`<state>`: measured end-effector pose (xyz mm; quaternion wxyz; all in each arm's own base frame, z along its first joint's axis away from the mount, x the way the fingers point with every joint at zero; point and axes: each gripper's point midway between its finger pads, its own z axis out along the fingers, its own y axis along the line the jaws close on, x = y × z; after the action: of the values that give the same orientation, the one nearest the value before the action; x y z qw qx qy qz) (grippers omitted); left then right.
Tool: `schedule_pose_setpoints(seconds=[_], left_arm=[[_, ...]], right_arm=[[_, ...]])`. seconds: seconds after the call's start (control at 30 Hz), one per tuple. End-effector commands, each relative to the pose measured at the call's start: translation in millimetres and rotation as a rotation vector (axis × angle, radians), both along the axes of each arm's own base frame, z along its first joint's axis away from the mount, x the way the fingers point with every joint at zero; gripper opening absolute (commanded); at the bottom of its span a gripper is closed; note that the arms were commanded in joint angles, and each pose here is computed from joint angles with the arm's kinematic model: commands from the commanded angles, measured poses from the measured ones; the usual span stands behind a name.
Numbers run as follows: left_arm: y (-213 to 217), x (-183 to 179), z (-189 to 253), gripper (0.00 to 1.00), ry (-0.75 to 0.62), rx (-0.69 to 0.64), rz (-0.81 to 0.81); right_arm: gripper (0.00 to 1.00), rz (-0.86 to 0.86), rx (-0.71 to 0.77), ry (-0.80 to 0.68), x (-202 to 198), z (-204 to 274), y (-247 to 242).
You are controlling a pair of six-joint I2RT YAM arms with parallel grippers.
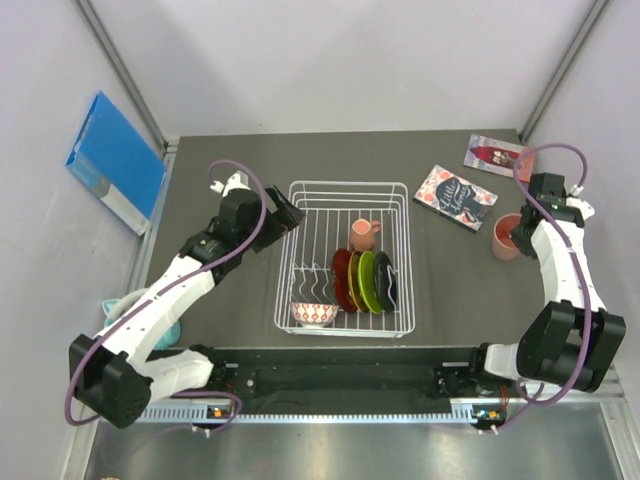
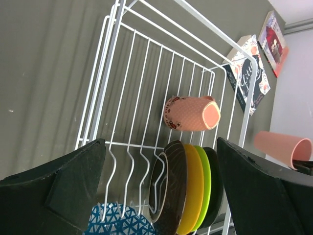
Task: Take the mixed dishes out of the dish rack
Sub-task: Place the cup at the center of the board.
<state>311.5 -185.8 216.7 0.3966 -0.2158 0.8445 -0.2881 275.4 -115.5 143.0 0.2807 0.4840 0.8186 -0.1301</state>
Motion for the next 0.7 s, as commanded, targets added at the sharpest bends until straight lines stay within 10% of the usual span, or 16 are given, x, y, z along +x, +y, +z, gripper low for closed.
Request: schedule_pose_setpoints(seconds=[0.0,0.33,0.57,0.67], left_arm=[[0.3,-2.3,-8.2,0.99,0.021,0.023,-0.011],[-0.5,-6.3,-20.3,0.99,0.055,0.025,-0.018],[-2.9,-2.5,-28.2,0.99,0.084,0.034,-0.012],[-4.3,-0.4,-28.9,0.99,0.087,0.038,-0.013]], right_arm=[[0.00,-0.036,0.025,0.022,-14.0,-26.3,-5.5],[0.05,0.027,0.191,0.023,-10.5,-72.3,17.2],[0.30,0.065,0.214,-0.066,0.0,-50.1,25.3],[0.18,0.064,0.195,-0.088,1.4,-36.2,22.3]])
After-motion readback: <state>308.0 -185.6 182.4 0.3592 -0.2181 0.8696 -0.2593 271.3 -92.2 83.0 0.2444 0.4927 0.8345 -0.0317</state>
